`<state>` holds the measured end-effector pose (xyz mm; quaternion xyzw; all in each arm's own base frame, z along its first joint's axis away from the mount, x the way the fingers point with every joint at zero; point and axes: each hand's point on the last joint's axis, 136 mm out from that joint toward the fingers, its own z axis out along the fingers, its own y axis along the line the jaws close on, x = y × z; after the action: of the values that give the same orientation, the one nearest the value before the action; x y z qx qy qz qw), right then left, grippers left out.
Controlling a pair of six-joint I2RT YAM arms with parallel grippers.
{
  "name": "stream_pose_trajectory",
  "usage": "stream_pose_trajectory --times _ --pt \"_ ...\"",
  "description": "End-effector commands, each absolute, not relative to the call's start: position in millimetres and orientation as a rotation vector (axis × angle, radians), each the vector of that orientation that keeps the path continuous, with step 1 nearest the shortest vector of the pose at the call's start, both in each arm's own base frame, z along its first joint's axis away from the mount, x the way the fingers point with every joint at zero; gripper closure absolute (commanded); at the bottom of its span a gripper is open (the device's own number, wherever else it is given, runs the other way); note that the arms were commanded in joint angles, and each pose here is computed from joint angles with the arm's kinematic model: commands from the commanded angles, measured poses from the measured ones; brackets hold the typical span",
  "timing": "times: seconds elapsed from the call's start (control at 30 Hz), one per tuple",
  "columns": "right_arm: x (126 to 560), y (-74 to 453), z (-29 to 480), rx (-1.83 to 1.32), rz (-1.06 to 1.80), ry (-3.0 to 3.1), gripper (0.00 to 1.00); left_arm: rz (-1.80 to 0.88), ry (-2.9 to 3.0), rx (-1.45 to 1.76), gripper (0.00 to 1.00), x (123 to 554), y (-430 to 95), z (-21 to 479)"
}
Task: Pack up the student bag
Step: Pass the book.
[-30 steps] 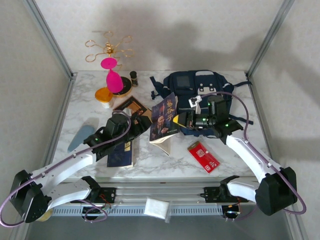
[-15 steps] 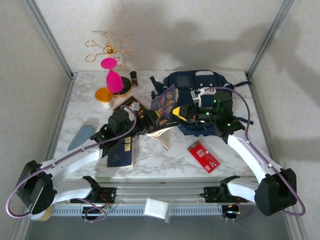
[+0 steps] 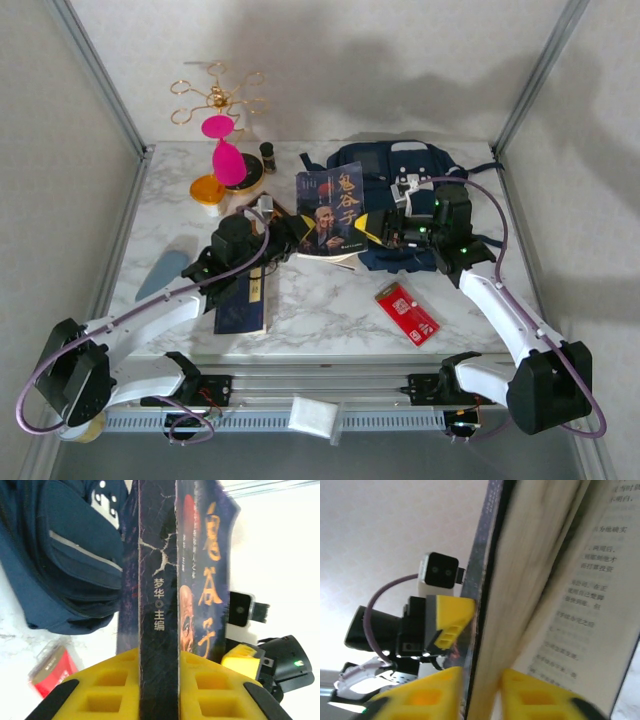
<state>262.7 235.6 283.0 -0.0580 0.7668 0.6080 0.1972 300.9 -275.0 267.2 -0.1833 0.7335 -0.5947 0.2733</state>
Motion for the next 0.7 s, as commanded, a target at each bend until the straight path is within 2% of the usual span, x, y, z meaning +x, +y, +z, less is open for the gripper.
stream_pose_trajectory --times 0.0,0.1,0.23,0.3,0.43,0.57,0.67 --pt "256.8 229.0 286.3 -0.198 1.674 2.148 0.45 -1.793 1.720 -0.324 1.00 295.6 -287.6 347.9" --pt "260.3 215.1 283.2 -0.114 1.676 2.172 0.22 -1.855 1.643 -0.294 1.00 298.2 -292.1 369.4" --pt "259.5 212.7 285.5 -0.072 1.726 2.186 0.01 -1.940 1.570 -0.236 1.00 294.2 -305.8 389.2" --pt "258.0 215.0 288.6 -0.087 1.765 2.185 0.01 -1.959 1.568 -0.205 1.00 293.2 -315.1 393.2" --pt "248.3 218.4 326.2 -0.192 1.883 2.025 0.01 -1.956 1.590 -0.189 1.00 298.5 -328.8 390.0" --pt "243.3 215.4 343.6 -0.225 1.886 1.973 0.01 -1.885 1.660 -0.212 1.00 308.9 -333.7 373.5" --pt "246.6 208.5 342.1 -0.197 1.845 1.986 0.09 -1.777 1.742 -0.232 1.00 318.3 -334.5 355.0"
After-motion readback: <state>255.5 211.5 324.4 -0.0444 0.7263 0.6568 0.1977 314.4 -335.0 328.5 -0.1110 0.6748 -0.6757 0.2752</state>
